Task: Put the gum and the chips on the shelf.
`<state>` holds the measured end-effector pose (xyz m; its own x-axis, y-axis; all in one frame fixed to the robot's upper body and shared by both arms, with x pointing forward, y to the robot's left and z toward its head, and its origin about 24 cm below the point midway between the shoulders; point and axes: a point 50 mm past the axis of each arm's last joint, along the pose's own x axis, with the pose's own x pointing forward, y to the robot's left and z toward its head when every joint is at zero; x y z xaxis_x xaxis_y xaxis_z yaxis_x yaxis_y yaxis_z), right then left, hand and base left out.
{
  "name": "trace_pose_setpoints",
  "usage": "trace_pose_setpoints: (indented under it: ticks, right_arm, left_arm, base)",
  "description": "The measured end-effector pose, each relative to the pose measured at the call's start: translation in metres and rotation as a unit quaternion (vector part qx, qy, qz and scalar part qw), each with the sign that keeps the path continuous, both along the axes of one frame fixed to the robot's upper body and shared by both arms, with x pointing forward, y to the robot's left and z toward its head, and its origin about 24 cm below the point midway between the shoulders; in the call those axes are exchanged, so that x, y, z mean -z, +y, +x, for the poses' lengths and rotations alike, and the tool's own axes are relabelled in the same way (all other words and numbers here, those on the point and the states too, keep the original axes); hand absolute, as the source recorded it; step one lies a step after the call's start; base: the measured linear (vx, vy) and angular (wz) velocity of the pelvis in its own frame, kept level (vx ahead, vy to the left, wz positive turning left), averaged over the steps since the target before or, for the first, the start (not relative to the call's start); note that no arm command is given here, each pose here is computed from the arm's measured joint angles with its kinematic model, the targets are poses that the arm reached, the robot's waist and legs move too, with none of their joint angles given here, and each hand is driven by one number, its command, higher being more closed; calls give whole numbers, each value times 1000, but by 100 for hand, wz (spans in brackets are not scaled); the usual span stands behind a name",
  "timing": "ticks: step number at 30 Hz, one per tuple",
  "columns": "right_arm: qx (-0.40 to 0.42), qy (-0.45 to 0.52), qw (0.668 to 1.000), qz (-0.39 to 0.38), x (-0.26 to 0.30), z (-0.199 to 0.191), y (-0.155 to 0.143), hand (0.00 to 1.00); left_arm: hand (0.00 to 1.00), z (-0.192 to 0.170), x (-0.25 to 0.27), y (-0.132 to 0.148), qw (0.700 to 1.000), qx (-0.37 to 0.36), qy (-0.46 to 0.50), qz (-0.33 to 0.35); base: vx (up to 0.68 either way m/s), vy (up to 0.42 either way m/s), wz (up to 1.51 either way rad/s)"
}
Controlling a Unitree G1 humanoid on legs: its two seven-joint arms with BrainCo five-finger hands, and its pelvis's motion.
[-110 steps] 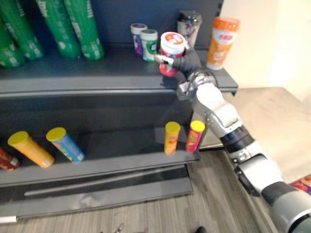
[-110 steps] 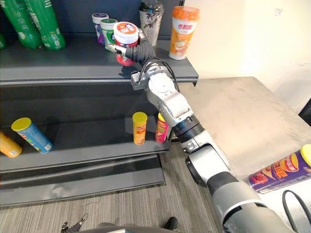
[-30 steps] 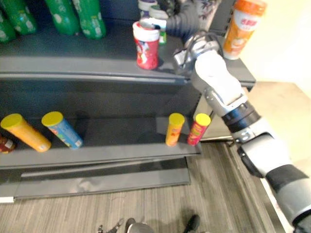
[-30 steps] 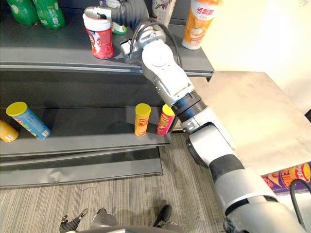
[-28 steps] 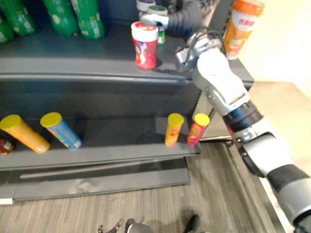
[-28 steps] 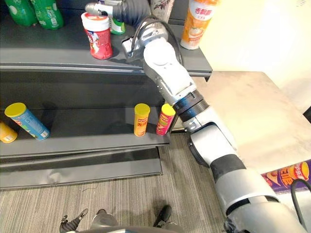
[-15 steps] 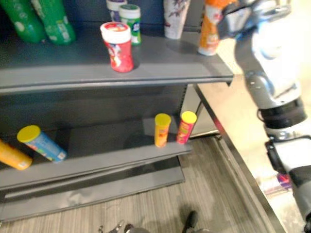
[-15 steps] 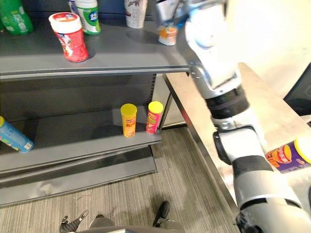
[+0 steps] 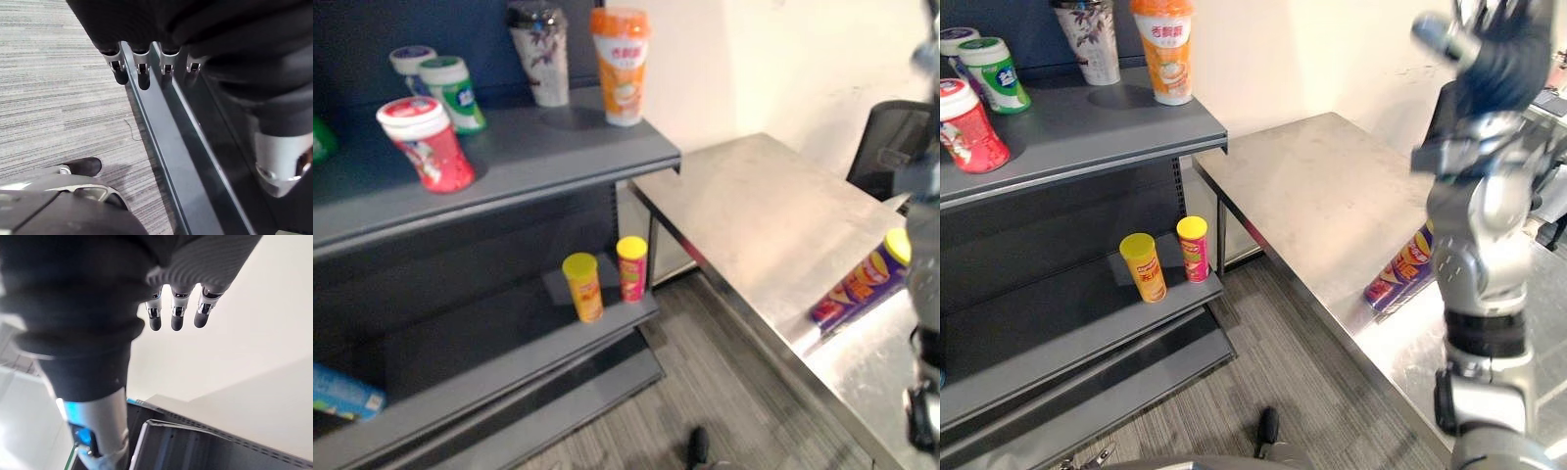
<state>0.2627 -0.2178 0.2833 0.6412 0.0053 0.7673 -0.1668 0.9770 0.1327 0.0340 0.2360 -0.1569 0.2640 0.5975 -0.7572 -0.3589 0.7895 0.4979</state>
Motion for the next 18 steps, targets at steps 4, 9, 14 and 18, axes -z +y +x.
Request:
trace_pose_setpoints:
  ticks: [4, 9, 14, 18]
  right_arm:
    - [-84, 137, 987, 16, 80, 0, 27, 0]
    - [-200, 263, 944, 10, 152, -18, 68, 0]
    - [-293, 371, 881, 2, 208, -41, 105, 0]
    - [-360, 482, 799, 10, 265, -73, 139, 0]
  left_arm:
    - [0, -1, 0, -1, 1000, -8, -1, -1]
    - [0, -2, 0, -2, 1000, -10, 2, 9]
    - [0, -2, 0, -3, 1000, -10, 5, 10]
    - [0, -1, 1, -5, 1000, 4, 7, 10]
  base:
    - [30, 23, -11]
    - [20, 39, -1]
    - [18, 20, 0]
    - [28, 28, 1]
